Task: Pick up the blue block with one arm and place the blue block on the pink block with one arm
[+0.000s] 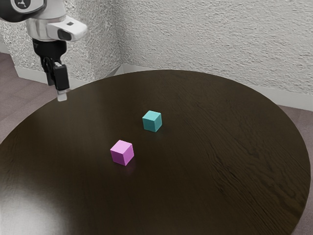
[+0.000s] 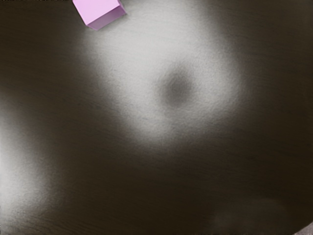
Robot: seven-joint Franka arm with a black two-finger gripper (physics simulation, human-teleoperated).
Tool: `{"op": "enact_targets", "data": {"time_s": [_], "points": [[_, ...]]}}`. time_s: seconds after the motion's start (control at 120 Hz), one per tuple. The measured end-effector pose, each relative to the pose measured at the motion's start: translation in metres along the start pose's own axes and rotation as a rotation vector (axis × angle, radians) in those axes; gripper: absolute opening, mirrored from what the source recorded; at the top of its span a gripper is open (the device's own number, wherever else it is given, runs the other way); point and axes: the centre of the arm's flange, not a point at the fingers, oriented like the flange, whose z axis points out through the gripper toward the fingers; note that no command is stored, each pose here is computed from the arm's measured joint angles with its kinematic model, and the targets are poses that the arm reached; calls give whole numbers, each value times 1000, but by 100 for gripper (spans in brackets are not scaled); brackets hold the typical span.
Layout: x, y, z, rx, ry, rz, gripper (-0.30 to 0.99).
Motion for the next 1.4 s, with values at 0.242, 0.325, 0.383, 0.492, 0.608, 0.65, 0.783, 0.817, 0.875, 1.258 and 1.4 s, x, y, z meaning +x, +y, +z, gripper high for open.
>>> {"op": "enact_targets", "data": {"time_s": [0.242, 0.325, 0.383, 0.492, 0.608, 0.65, 0.783, 0.817, 0.875, 1.258, 1.4], "points": [[-7, 18, -69, 68, 123, 75, 69], [122, 64, -78, 36, 164, 276, 69], [229, 78, -1, -11, 101, 360, 69], [337, 58, 174, -45, -25, 349, 69], [366, 64, 238, -13, -37, 354, 69], [370, 67, 237, 16, -25, 356, 69], [367, 23, 240, 26, 13, 231, 69], [363, 8, 239, 38, 18, 172, 69], [361, -3, 229, 42, 50, 97, 69], [347, -87, 231, 66, 198, -304, 68], [346, -112, 262, -38, 293, -411, 69]]}}
